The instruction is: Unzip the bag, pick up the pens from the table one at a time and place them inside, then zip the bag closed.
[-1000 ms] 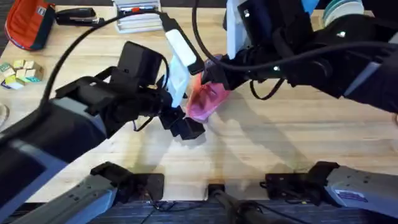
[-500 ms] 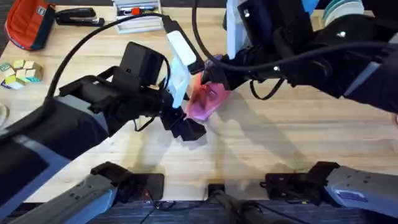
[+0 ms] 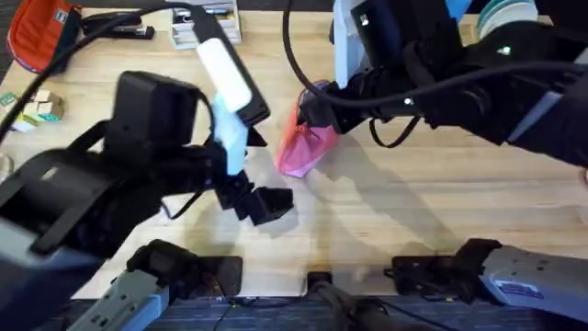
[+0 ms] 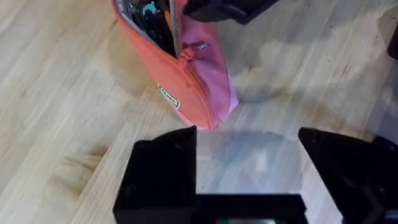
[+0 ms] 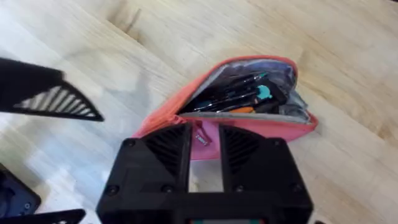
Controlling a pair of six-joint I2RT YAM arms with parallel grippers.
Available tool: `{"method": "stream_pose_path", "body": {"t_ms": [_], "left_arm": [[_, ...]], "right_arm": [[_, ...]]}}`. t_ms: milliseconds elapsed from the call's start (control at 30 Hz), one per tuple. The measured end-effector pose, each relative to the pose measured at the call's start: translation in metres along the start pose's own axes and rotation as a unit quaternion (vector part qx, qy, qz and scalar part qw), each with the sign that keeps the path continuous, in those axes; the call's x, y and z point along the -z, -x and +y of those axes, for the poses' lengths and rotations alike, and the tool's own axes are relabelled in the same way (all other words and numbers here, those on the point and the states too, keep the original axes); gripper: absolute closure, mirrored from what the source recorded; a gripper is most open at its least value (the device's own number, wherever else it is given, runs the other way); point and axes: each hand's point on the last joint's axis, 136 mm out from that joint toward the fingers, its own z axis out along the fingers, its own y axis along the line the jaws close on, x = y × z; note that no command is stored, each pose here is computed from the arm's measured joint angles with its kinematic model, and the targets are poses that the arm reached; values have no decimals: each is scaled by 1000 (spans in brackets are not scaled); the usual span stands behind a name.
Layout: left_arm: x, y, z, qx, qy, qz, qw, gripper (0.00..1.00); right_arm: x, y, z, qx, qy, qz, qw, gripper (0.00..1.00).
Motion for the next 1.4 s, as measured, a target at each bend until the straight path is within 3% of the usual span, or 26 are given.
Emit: {"method": "stream_pose_path", "body": {"t_ms": [100,300,367,433,533,567,600,1400], "left_arm": [[11,0,-5,-6,10,-9,1000,7],[24,-1,-11,-15,24,-21,999,7],[26,-2,-12,-16,26,-22,999,7],[27,-2,-12,-16,28,-22,999,7],[27,-3,-12,-15,28,-20,999,7],[27,-3,-12,-15,28,-20,999,7],[27,-3,-12,-15,28,-20,999,7],[27,-3,-12,-15,28,-20,999,7]], "right_arm": [[0,-3,0,0,-1,7,1000,673],[3,-9,1,0,3,17,1000,693],[6,-10,4,0,14,18,1000,656],[10,-10,10,0,29,17,999,533],[14,-14,15,-1,46,23,999,118],[15,-16,16,0,50,28,998,33],[16,-19,17,0,53,34,998,12],[8,-39,19,-5,58,80,995,4]]}}
